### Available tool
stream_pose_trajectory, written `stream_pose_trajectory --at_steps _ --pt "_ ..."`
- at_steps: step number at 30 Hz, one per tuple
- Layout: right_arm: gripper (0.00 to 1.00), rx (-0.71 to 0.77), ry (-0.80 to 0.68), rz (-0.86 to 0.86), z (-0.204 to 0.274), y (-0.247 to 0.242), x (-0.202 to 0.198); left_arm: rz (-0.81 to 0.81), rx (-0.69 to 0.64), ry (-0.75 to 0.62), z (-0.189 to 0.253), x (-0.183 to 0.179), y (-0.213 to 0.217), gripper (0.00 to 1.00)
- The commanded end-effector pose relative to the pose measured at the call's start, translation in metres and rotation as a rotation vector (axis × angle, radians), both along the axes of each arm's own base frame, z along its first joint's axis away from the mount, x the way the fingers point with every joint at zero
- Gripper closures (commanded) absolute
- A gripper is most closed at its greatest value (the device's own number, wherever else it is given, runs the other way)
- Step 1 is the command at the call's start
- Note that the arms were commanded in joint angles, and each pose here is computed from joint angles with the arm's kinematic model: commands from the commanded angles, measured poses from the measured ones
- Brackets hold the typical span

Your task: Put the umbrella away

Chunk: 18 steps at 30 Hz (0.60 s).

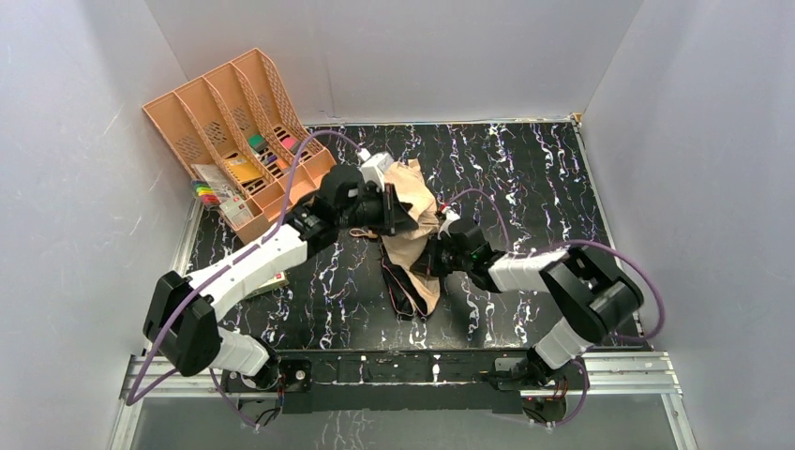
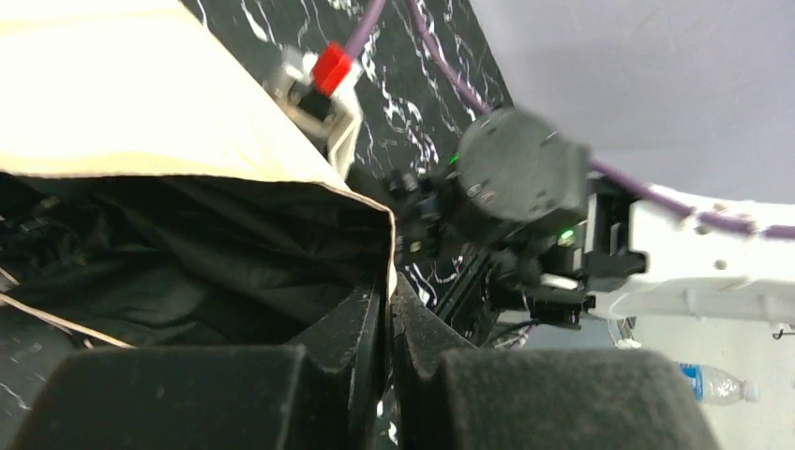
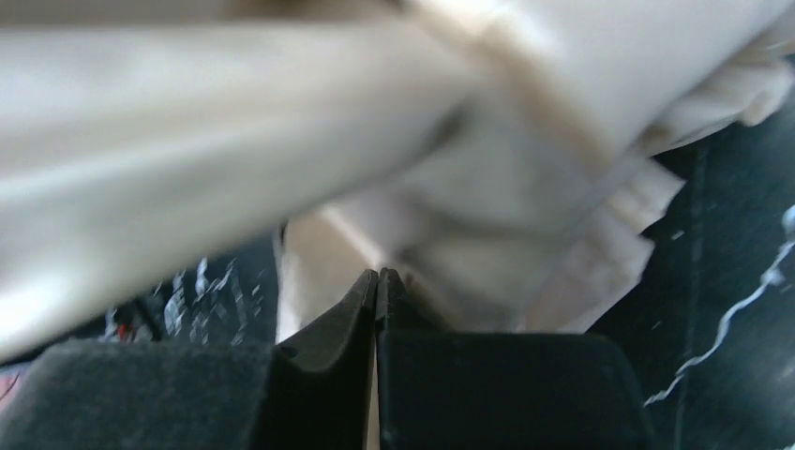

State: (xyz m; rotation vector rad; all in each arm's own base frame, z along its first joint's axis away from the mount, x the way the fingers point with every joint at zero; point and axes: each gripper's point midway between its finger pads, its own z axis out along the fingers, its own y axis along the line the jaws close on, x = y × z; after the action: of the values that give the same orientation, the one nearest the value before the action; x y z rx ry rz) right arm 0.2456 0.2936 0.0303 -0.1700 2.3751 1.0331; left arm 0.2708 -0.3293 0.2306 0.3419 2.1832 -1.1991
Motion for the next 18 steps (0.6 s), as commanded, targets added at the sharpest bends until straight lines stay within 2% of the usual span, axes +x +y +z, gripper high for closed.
stream_pose_trajectory --at_steps 1,8,13,18 --pt "0.86 0.081 -0.021 0.122 0.043 0.003 -0.031 0.037 -0.054 -0.066 -0.004 -0.011 -0.003 0.9" --pt "0.79 -0.005 -0.072 -0.015 0.078 -0.041 -0.042 0.042 -0.089 -0.025 -0.038 -0.035 -0.001 0.62" --pt "0.81 -0.049 -0.116 -0.103 0.094 -0.065 -0.043 0.02 -0.078 0.004 -0.06 -0.053 -0.001 0.5" --pt "0.83 -0.028 -0.189 -0.1 0.119 -0.066 -0.039 -0.004 -0.071 0.057 -0.088 -0.071 -0.003 0.4"
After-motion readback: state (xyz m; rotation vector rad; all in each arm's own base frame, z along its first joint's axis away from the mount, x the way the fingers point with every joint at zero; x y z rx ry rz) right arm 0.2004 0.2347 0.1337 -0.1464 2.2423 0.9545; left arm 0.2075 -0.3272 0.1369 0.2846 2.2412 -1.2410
